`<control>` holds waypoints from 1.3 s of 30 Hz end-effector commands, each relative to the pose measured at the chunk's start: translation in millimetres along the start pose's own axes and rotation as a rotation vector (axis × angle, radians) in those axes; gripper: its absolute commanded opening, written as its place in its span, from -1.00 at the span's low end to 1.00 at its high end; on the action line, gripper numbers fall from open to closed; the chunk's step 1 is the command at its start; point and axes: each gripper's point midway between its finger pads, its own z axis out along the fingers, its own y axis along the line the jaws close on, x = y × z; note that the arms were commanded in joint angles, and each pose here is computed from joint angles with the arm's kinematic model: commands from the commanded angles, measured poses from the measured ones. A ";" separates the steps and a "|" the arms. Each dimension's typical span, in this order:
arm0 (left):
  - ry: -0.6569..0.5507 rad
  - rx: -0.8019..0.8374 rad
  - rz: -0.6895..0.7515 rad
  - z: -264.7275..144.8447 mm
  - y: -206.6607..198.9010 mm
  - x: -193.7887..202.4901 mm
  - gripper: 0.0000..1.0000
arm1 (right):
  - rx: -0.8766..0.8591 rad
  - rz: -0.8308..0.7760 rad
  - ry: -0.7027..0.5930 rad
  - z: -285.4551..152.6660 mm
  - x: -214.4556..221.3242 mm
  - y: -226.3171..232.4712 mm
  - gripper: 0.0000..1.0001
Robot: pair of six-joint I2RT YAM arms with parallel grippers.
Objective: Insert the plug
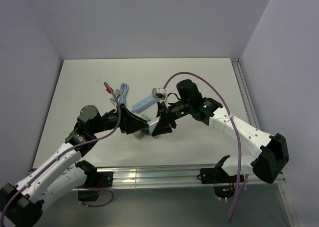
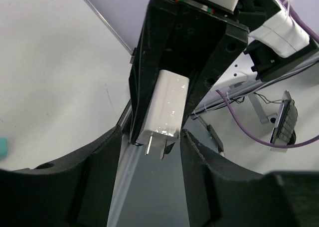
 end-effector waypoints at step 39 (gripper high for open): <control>-0.036 0.040 0.182 -2.0 -36.7 -3.5 -0.99 | 0.063 -0.004 -0.117 -9.3 -16.3 -0.6 0.08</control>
